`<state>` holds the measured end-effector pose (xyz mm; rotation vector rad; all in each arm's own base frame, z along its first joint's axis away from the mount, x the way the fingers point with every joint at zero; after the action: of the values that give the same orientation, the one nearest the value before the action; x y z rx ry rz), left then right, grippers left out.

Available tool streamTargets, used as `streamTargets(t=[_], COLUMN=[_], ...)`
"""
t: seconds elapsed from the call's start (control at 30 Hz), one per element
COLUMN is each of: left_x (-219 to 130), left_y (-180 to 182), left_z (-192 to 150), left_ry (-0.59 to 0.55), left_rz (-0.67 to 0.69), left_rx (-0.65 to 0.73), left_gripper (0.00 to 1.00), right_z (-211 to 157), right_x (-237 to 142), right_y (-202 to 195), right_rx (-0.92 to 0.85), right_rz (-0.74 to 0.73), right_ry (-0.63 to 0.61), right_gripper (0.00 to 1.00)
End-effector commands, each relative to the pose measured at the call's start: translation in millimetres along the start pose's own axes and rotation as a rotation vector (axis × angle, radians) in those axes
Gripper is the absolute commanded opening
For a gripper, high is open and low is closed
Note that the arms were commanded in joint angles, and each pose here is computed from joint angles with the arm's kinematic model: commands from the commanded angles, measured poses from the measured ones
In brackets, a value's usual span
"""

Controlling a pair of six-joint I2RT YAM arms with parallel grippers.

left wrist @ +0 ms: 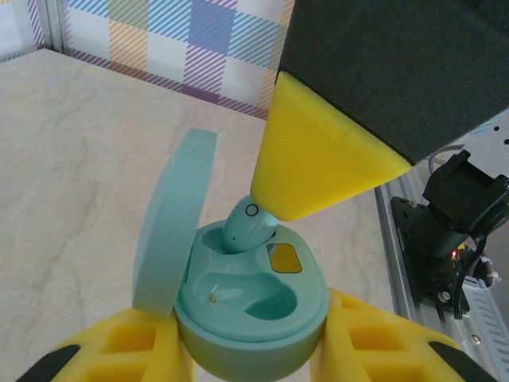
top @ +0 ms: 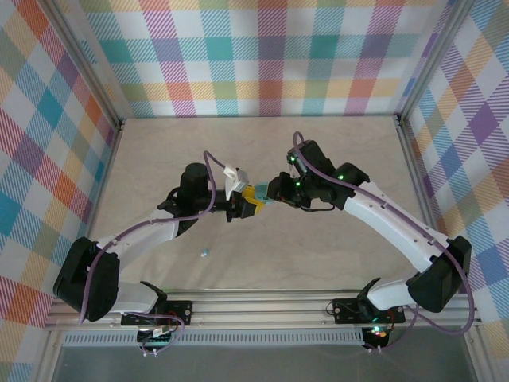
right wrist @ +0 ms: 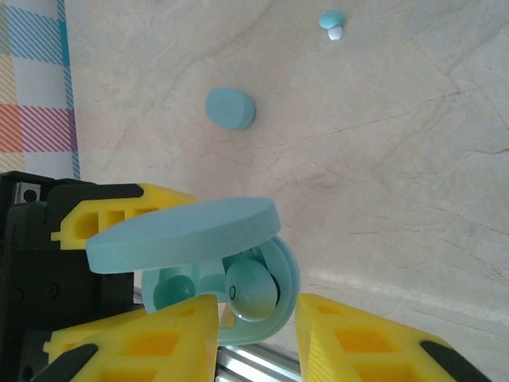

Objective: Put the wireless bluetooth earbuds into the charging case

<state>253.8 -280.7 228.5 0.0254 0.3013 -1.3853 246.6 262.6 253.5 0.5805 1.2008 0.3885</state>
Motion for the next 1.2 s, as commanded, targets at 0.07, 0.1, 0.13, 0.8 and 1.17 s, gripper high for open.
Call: streamTargets(t=[0.07, 0.1, 0.13, 0.8, 1.17], left_x=[-2.4, -2.6, -2.5, -3.9, -8.2], left_y=[-10.9, -11.0, -11.2, -16.4, -33.8], left_z=[16.2, 15.4, 15.4, 13.0, 21.5], left_ry=[-0.030, -0.028, -0.028, -0.014, -0.045], left_rz=[-0.039, -0.038, -0.040, -0.061, -0.200], left_rx=[0.058, 0.058, 0.059, 0.082, 0.101], left_gripper=[0.06, 0.06, 0.06, 0.06, 0.06], right_z=[1.0, 1.5, 1.6, 0.2, 0.1], right_x=[8.7, 9.2, 9.8, 9.1, -15.3], right_y=[0.3, 0.9, 0.8, 1.3, 13.7], right_rx=[0.010, 0.010, 0.008, -0.060, -0.315], right_rz=[0.002, 0.004, 0.004, 0.011, 0.196], right_ry=[0.010, 0.009, 0.009, 0.018, -0.019], right_gripper=[0.32, 0.31, 0.30, 0.12, 0.03])
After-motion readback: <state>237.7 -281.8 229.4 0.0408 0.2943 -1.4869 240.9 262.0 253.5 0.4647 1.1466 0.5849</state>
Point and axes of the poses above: each hand's point on the last joint's axis, 136 mm out from that joint toward the fingers, its own x axis out along the fingers, its own y axis along the line the jaws close on, z = x × y, the point moved 2 cm from there along -x, back along the fingers, and after that the axes turned 3 degrees about x, right-handed, at the moved point
